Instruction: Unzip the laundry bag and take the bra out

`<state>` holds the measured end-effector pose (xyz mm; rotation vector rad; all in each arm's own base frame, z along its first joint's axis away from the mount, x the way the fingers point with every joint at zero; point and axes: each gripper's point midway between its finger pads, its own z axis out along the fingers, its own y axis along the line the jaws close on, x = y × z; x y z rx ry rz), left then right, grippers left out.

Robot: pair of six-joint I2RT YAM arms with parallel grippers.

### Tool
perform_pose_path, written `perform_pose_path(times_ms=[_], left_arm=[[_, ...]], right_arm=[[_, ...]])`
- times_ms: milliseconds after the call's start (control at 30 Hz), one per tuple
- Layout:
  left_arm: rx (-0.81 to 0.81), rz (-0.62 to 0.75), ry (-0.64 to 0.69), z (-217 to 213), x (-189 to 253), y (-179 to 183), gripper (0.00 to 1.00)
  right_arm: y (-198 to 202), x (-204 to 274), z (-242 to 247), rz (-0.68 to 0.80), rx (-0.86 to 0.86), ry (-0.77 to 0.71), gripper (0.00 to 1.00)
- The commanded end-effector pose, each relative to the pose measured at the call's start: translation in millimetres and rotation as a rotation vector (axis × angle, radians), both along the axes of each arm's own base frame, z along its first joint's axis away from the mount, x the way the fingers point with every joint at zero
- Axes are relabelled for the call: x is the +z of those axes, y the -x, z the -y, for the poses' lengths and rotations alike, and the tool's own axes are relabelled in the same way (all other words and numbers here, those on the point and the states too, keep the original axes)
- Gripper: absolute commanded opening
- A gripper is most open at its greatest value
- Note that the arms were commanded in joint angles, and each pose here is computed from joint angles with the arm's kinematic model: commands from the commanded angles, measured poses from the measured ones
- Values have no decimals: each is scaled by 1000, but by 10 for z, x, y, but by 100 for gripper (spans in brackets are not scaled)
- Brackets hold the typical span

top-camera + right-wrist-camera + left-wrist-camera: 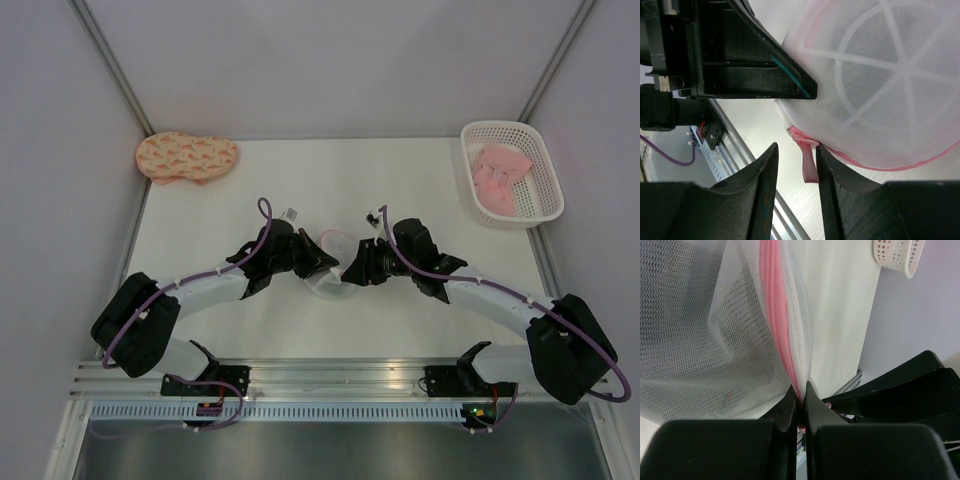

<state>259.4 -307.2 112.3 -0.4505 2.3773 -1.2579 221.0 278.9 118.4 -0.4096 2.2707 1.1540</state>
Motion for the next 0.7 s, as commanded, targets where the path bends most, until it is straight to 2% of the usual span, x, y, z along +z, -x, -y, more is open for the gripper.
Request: perform_pose_path(times_ms=[0, 233, 667], left_arm=[[-62, 32, 4, 70, 82, 32, 2], [-70, 21, 5, 76, 49, 53, 2], [-64, 21, 10, 66, 63, 54, 2]], right_arm=[[-171, 119, 21, 86, -25, 43, 42], [-173, 204, 67, 117, -41, 45, 42], [-53, 122, -37, 66, 11, 1, 40]])
